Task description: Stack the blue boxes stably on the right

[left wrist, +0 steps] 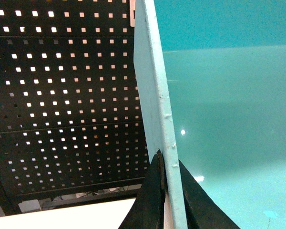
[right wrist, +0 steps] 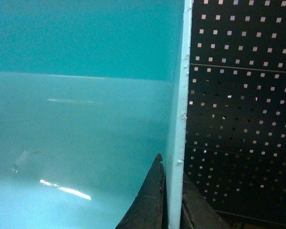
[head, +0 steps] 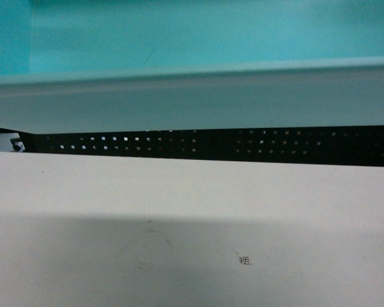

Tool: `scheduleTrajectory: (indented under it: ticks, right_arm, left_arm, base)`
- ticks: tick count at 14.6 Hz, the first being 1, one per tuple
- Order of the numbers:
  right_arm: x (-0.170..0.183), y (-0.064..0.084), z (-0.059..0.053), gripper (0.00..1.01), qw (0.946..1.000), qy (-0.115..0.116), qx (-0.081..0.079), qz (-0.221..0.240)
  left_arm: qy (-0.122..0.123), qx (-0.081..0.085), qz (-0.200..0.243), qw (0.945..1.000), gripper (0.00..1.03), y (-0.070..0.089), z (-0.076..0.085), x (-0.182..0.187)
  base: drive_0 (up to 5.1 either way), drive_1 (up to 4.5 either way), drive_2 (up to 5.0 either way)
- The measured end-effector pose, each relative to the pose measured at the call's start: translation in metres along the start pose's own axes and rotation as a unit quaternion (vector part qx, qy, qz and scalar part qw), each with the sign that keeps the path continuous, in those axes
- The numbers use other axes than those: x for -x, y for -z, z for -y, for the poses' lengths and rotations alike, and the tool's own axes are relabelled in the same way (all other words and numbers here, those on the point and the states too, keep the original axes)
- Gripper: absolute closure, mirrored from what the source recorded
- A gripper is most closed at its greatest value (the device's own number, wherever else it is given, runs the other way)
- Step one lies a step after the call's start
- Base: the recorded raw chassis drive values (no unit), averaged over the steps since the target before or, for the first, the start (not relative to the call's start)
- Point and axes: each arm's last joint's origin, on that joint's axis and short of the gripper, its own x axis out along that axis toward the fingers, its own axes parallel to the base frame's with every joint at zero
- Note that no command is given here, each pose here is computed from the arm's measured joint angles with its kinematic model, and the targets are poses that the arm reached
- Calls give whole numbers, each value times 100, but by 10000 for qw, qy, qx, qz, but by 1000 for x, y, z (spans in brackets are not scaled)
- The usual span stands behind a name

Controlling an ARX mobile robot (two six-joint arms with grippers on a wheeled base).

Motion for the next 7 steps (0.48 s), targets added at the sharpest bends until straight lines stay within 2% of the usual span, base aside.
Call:
scheduleTrajectory:
  ticks: [7]
  right_arm:
    - [-1, 4, 0, 99, 9999, 41, -48, -143]
  left_arm:
    - [-17, 5, -26, 10000, 101, 5, 1, -4]
  base:
    - [0, 0, 0]
